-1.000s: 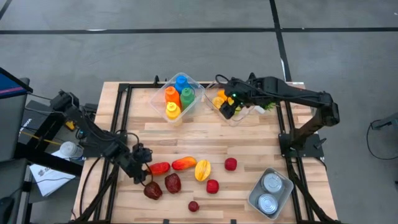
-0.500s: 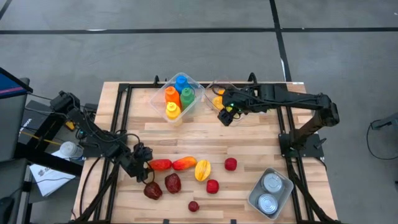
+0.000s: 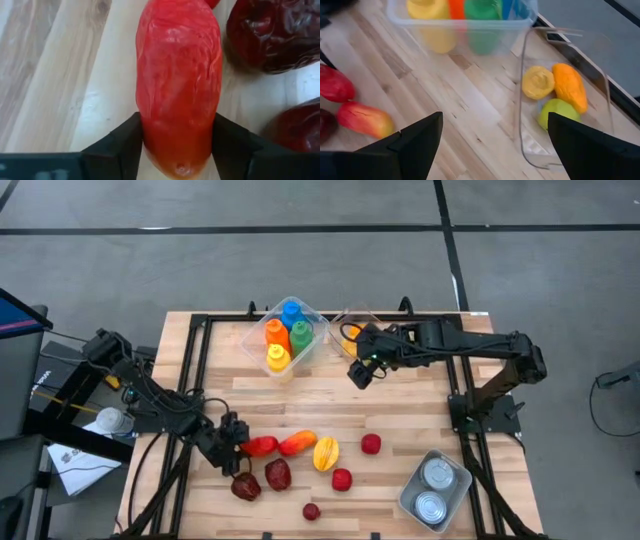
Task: Pick & Place Food Item
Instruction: Put the left orange mango into the right transparent bin
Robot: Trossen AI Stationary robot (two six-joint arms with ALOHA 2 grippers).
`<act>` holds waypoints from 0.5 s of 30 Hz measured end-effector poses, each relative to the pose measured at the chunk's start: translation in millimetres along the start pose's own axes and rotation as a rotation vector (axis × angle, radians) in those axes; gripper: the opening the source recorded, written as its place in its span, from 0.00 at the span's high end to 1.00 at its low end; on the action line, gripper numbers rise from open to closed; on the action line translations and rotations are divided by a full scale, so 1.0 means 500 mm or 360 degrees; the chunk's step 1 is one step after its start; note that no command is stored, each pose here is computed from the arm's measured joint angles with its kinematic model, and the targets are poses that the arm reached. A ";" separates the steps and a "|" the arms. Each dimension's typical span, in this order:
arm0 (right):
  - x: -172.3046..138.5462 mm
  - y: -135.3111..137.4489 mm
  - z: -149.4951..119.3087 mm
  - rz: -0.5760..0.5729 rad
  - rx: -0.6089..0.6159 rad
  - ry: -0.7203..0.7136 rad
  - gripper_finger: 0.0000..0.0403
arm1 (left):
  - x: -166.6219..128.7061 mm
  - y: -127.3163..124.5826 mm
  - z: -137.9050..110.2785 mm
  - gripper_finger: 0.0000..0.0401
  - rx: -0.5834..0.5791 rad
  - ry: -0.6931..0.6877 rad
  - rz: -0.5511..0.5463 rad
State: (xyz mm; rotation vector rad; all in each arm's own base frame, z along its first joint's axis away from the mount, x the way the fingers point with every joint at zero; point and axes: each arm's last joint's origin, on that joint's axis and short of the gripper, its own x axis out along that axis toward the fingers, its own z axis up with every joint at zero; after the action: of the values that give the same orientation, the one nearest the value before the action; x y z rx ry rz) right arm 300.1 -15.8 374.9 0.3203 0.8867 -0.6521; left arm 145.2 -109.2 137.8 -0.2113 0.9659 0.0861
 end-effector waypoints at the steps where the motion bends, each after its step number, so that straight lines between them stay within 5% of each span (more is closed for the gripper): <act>1: -0.002 0.004 -0.001 0.0013 -0.0004 -0.0009 0.13 | 0.000 -0.001 0.001 0.56 -0.0008 -0.0007 -0.0014; 15: -0.049 0.103 -0.009 0.0398 -0.0051 -0.0330 0.13 | -0.076 0.044 0.087 0.56 -0.0408 -0.0380 -0.0219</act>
State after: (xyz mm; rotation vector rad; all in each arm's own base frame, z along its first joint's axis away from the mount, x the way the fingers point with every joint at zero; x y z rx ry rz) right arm 319.4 35.4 391.4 0.3223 0.6452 -0.4301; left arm 155.1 -77.7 190.2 -0.4918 0.6988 0.1064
